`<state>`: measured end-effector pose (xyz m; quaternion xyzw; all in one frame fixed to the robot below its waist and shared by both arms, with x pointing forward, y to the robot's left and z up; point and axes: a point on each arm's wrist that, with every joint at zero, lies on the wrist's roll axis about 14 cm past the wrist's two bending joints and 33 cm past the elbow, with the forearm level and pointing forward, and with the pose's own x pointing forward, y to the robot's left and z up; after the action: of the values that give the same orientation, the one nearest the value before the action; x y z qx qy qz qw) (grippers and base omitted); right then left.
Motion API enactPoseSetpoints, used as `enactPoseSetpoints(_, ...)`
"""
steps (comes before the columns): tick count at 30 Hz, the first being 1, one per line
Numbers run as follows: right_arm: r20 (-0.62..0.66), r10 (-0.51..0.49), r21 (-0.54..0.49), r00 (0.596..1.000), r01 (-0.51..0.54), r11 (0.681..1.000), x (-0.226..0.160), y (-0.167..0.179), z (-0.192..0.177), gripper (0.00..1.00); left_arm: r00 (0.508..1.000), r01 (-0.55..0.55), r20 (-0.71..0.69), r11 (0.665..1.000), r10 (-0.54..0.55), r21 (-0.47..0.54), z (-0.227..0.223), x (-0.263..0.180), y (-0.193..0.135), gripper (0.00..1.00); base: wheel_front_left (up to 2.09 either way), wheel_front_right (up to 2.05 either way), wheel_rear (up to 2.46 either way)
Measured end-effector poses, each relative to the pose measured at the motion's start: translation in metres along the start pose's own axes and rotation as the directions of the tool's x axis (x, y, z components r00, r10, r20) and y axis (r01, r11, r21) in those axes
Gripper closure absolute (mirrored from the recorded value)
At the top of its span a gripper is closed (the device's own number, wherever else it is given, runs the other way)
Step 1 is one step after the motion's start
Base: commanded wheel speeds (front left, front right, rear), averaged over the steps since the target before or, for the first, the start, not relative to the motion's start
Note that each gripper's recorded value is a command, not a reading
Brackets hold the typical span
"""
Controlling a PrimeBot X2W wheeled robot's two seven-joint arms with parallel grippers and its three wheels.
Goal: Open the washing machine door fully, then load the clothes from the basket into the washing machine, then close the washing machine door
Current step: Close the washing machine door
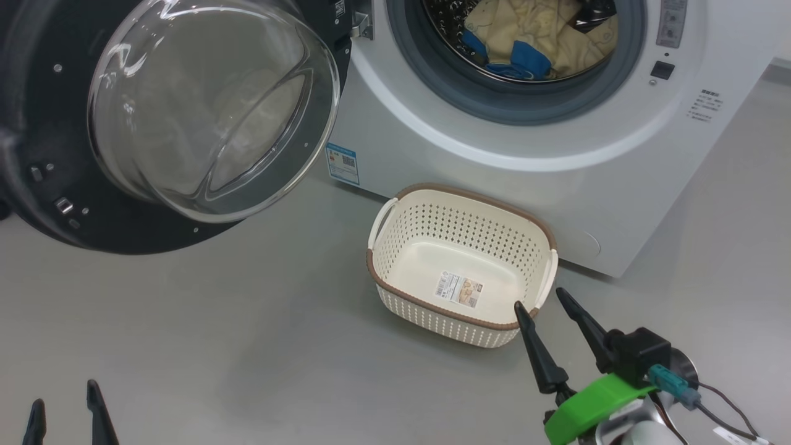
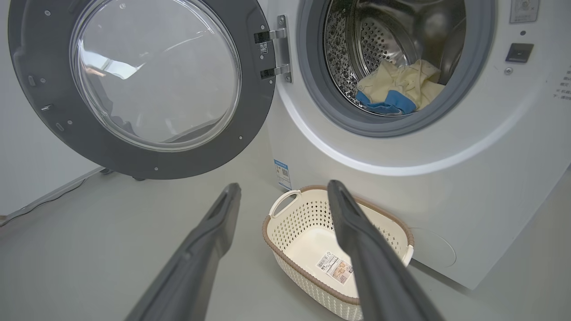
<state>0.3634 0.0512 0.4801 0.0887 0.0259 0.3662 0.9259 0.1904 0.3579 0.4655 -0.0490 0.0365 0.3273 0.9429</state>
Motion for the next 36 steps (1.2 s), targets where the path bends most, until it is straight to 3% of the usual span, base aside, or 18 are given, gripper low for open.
enactPoseSetpoints(24,-0.001,0.021,-0.006,1.000,-0.021,1.000,0.004,0.005,0.000,0.00,1.000,-0.023,0.006,1.000,0.023,-0.012,0.001,-0.001,0.007,0.00,0.00,0.00,0.00)
enactPoseSetpoints(25,-0.001,0.021,-0.006,1.000,-0.021,1.000,0.004,0.005,0.000,0.00,1.000,-0.025,0.006,1.000,0.025,-0.017,0.001,-0.001,0.007,0.05,0.00,0.00,0.00)
enactPoseSetpoints(26,-0.001,0.021,-0.005,1.000,-0.021,1.000,0.004,0.005,0.000,0.00,1.000,-0.027,0.005,0.999,0.027,-0.023,0.001,-0.002,0.007,0.40,0.00,0.00,0.00)
enactPoseSetpoints(28,-0.002,0.020,-0.004,1.000,-0.020,1.000,0.005,0.005,-0.001,0.00,0.999,-0.031,0.003,0.998,0.032,-0.045,0.000,-0.002,0.007,1.00,0.00,0.00,0.00)
enactPoseSetpoints(32,-0.004,0.020,-0.002,1.000,-0.021,1.000,0.005,0.005,-0.002,0.00,0.997,-0.073,0.005,0.988,0.074,-0.137,0.000,-0.002,0.014,1.00,0.00,0.00,0.00)
enactPoseSetpoints(36,-0.006,0.021,0.001,1.000,-0.021,1.000,0.005,0.004,-0.002,0.00,0.989,-0.135,0.029,0.955,0.147,-0.265,0.008,0.002,0.034,1.00,0.00,0.00,0.00)
